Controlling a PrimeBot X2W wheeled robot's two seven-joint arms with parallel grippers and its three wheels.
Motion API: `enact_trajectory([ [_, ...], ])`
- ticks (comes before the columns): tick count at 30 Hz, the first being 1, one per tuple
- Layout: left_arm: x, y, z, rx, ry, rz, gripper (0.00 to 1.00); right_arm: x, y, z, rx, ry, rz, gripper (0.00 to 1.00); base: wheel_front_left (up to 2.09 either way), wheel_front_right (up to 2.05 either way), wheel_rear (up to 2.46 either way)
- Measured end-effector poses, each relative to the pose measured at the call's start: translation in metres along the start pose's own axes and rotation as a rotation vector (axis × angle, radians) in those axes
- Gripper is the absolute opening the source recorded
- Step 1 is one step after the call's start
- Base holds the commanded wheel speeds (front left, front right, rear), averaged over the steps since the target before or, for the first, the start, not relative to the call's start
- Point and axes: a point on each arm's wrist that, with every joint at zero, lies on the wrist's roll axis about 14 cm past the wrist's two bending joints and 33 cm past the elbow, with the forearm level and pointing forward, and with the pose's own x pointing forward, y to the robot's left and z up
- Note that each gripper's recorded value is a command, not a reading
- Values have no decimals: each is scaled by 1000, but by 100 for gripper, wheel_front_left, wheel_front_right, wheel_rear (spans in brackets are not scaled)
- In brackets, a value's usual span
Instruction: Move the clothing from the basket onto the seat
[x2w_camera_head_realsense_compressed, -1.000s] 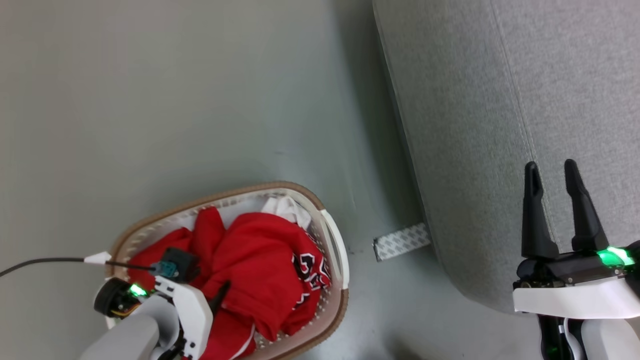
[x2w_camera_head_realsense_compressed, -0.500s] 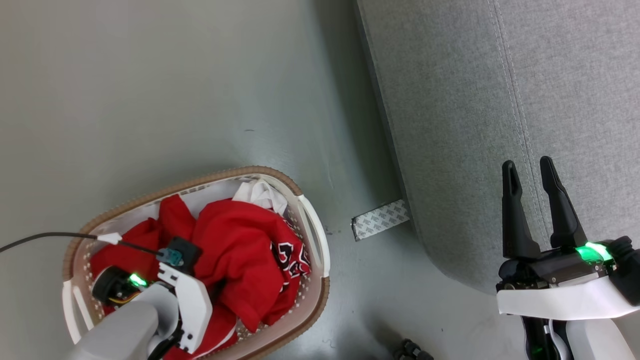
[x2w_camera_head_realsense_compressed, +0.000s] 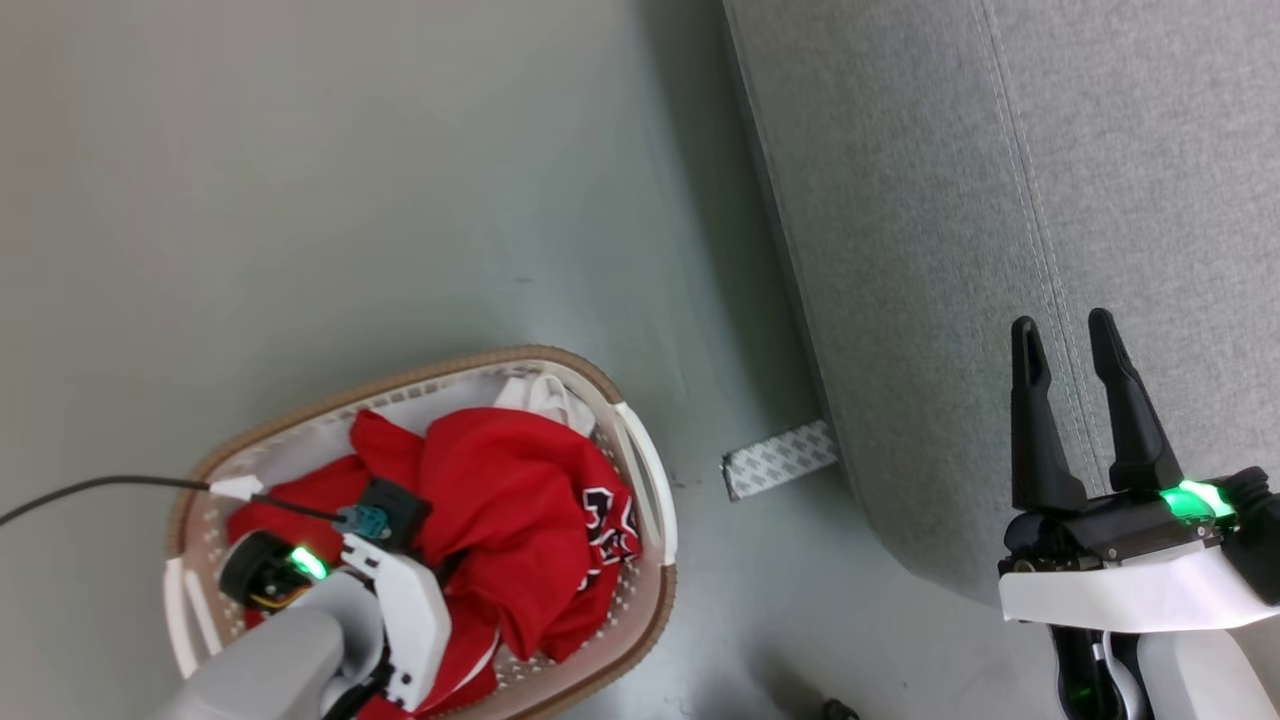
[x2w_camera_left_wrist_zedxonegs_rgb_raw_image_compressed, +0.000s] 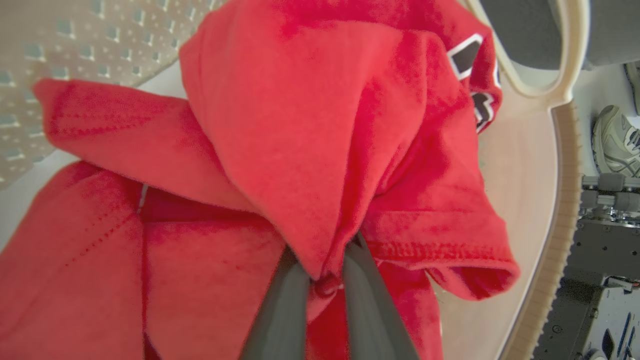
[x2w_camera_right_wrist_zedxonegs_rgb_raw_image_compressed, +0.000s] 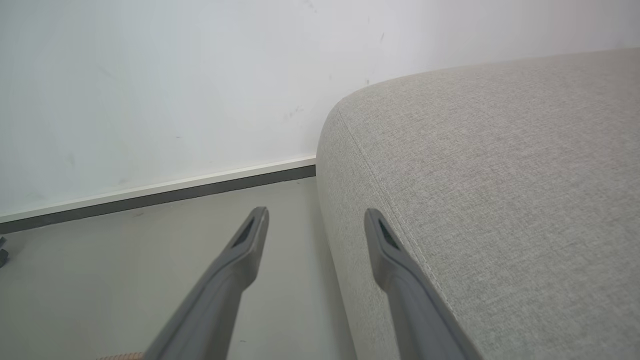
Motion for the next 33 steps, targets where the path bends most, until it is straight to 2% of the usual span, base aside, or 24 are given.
enact_trajectory([
  [13,-47,-40,60,26,-216,23,0,-4,18,42,-33,-115,70,100,0,0,0],
  [20,-89,-73,96,56,-355,58,0,-20,38,67,-18,-183,131,100,0,0,0],
  [33,-167,-104,153,114,-624,150,0,-40,77,89,12,-246,253,100,0,0,0],
])
